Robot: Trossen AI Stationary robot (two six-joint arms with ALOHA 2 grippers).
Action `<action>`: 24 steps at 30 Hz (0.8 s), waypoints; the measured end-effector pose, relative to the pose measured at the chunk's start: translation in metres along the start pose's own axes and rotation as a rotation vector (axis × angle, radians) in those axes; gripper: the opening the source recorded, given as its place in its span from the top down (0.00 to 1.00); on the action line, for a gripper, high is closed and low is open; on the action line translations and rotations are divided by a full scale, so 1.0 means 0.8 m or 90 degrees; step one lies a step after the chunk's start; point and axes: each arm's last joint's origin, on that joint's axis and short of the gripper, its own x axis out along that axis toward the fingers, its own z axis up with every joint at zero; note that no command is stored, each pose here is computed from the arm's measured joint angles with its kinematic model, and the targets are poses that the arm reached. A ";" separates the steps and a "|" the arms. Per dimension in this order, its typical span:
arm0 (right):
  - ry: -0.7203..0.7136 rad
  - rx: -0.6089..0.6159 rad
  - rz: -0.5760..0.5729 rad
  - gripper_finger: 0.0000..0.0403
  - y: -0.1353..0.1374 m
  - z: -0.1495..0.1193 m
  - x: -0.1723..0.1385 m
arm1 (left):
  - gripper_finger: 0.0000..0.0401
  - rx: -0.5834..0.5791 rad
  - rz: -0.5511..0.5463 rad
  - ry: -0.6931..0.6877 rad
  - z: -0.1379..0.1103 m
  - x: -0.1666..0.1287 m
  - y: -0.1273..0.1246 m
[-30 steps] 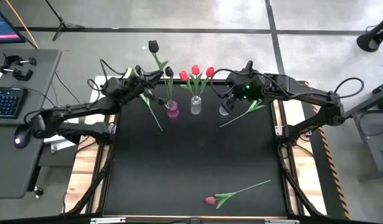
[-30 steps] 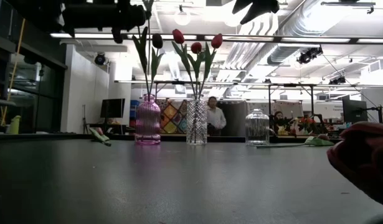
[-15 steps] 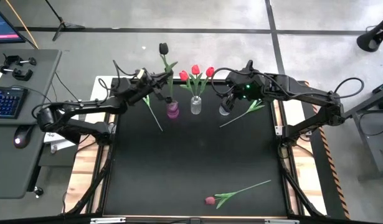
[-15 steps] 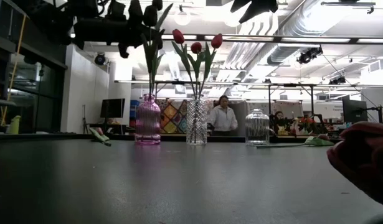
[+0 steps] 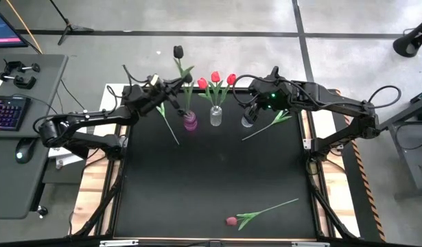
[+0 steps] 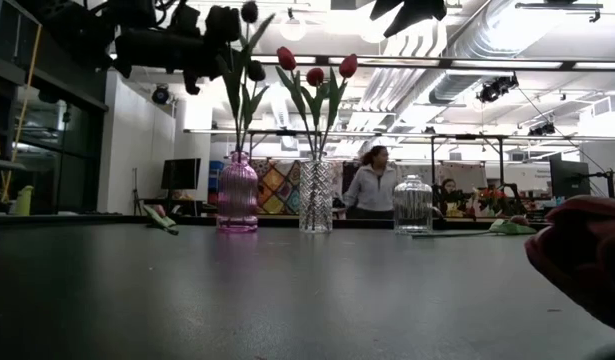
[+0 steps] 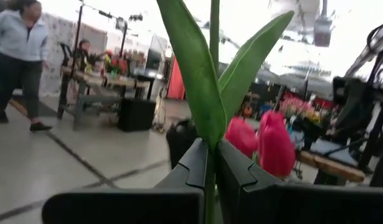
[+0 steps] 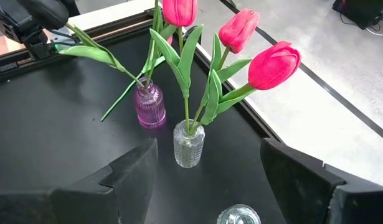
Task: Sort flowers into vase by color
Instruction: Put the black flower into the violet flower vase
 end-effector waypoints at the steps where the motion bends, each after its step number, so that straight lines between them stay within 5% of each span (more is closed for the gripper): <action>1: 0.000 0.000 0.000 0.33 0.000 0.000 0.000 | 1.00 0.001 0.001 0.008 -0.002 0.000 0.000; 24: 0.000 0.000 0.001 0.33 0.000 0.000 0.000 | 1.00 -0.011 -0.024 0.036 -0.014 0.005 -0.002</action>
